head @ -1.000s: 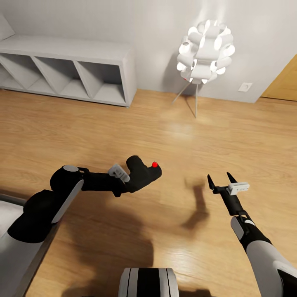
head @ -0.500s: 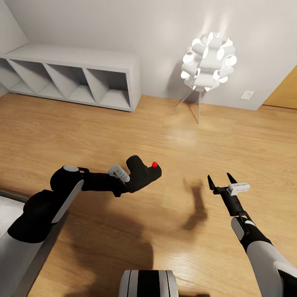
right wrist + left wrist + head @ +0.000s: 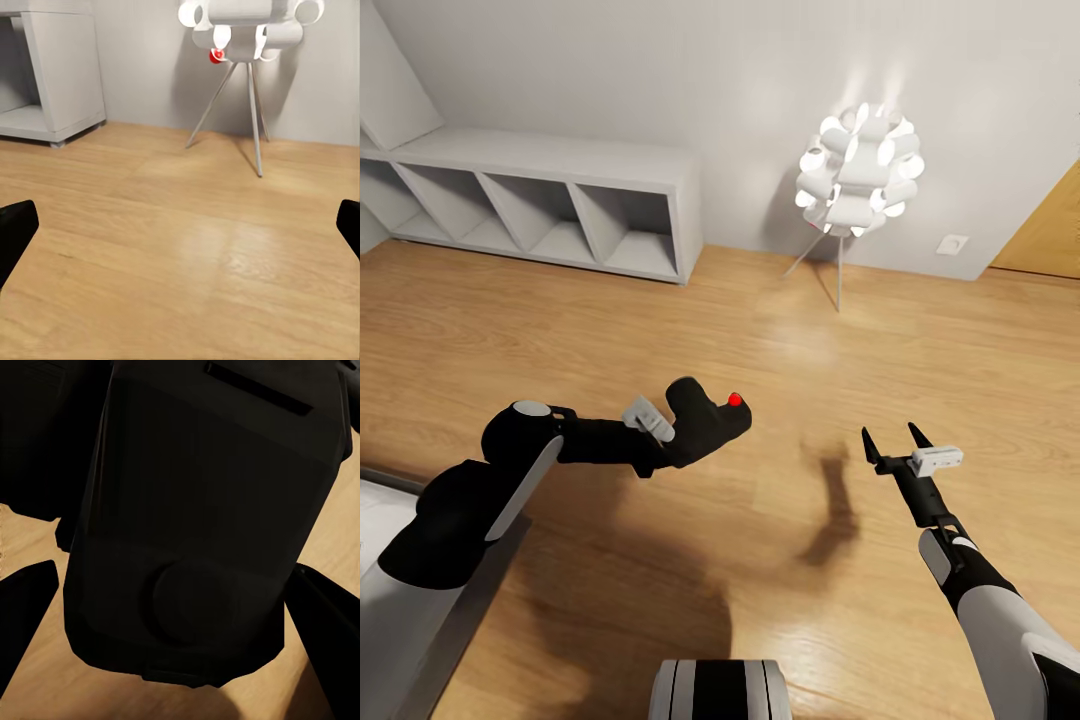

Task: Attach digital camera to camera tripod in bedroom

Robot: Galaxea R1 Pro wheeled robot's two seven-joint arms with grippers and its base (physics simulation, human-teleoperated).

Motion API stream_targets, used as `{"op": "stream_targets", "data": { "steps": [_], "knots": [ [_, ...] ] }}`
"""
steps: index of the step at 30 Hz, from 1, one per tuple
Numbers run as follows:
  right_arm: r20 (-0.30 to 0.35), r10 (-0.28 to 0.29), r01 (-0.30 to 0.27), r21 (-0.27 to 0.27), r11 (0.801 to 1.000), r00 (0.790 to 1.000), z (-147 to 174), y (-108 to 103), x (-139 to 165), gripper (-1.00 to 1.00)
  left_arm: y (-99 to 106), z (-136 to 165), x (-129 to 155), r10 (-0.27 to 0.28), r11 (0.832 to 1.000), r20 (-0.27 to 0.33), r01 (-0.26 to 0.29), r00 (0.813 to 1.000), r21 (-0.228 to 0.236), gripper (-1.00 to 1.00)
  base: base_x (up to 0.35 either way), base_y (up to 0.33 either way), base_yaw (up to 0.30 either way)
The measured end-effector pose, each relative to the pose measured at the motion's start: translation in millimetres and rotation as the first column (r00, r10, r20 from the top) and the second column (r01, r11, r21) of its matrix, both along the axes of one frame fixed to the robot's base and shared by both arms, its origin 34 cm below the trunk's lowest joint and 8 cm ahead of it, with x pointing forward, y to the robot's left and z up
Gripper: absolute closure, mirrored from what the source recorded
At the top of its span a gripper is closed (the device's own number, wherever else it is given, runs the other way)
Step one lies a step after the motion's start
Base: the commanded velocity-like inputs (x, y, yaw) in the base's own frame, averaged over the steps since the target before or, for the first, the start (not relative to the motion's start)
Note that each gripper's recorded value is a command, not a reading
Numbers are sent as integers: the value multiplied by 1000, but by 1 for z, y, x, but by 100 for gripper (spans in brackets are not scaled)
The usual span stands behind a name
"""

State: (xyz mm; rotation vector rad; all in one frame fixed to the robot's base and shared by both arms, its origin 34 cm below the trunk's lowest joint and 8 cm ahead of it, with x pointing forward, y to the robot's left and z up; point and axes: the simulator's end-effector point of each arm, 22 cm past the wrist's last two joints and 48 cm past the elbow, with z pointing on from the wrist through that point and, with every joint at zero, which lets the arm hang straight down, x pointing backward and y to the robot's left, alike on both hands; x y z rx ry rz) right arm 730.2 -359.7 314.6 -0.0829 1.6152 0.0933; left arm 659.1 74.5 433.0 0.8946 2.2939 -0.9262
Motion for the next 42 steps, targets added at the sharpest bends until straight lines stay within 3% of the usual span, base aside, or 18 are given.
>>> {"op": "stream_targets", "data": {
  "steps": [42],
  "knots": [
    [99,1,-1,2,1000,995,71,1,14,-100,3,64,3,6,1000,100,-6,995,2,100,0,0,0]
  ]
}}
